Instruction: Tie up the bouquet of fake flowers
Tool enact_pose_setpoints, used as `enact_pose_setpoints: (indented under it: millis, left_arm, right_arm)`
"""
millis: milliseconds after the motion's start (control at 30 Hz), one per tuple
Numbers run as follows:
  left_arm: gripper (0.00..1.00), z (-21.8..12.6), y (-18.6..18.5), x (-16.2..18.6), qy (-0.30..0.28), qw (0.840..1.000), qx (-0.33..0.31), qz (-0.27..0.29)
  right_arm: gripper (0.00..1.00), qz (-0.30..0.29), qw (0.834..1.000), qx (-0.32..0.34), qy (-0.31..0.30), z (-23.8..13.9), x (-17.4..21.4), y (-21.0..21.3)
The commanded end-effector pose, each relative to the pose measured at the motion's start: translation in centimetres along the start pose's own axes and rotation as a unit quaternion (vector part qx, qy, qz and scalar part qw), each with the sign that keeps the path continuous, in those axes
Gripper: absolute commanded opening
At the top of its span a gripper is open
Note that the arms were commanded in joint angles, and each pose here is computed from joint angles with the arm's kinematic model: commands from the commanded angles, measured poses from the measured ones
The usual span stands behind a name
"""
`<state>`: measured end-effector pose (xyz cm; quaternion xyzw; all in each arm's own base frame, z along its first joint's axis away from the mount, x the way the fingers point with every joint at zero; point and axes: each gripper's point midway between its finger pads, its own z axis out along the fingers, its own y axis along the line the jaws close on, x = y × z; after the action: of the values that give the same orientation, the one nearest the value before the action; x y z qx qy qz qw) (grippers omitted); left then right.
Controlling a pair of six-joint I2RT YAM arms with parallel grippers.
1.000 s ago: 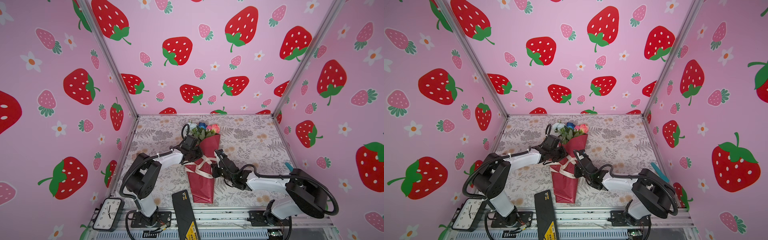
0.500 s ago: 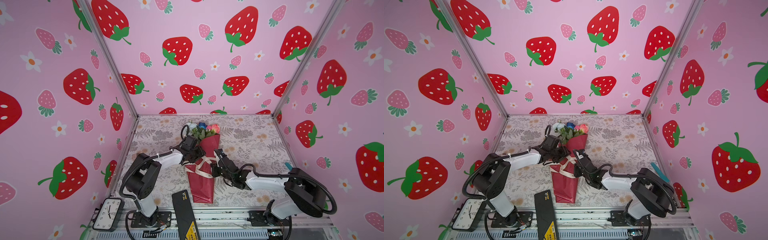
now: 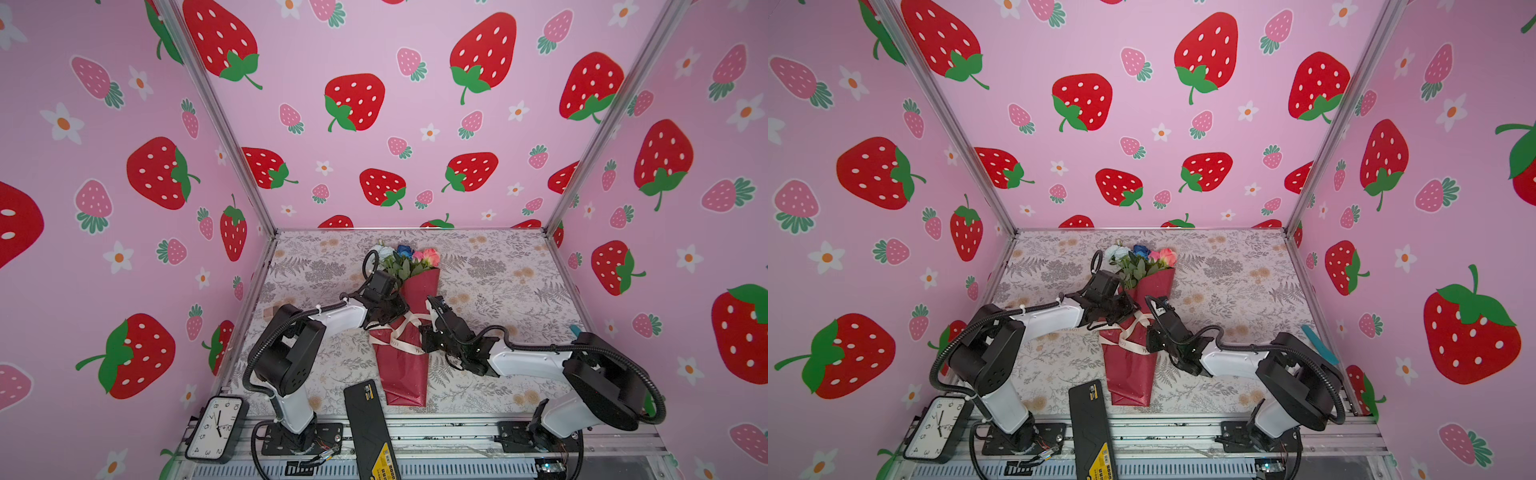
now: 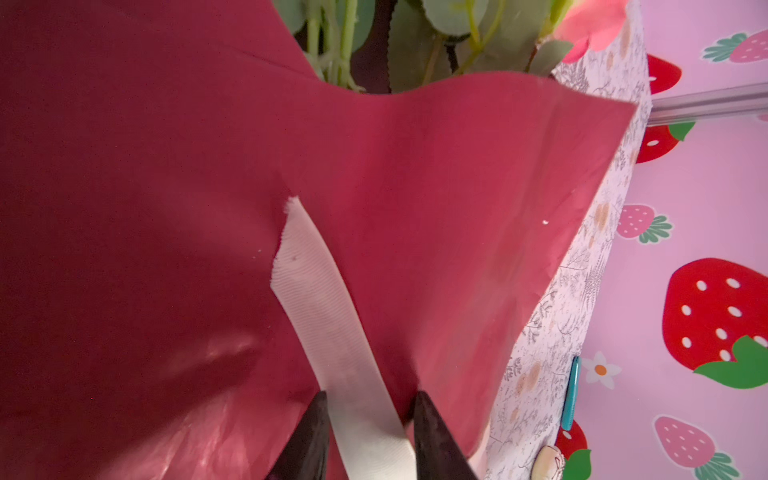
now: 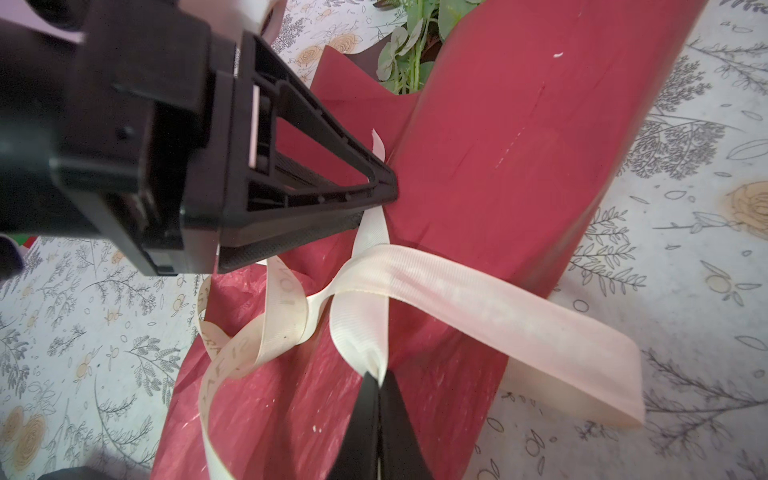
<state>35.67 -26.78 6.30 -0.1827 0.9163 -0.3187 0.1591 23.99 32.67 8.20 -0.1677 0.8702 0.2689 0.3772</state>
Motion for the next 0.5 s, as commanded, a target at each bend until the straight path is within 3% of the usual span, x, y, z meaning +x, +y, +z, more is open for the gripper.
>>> enact_pose_setpoints:
  millis: [0, 167, 333, 467]
  left_arm:
    - [0.29, -0.4, -1.3, -1.5, -0.024, 1.0, 0.008, 0.006]
    - [0.2, -0.2, -1.5, -1.7, -0.026, 1.0, 0.008, 0.006]
    - [0.11, -0.3, -1.3, -1.8, -0.028, 1.0, 0.005, 0.005]
    - [0.11, -1.1, -1.5, -1.9, -0.033, 0.999, 0.005, 0.014]
  right_arm:
    - [0.06, 0.008, 1.0, -0.006, -0.011, 0.2, -0.9, 0.3]
    - [0.07, 0.01, 1.0, -0.005, -0.013, 0.1, -1.0, 0.2]
    - [0.22, 0.013, 1.0, -0.004, -0.013, -0.1, -1.2, 0.2]
    - [0.32, 0.013, 1.0, -0.005, -0.013, -1.0, -1.4, 0.1]
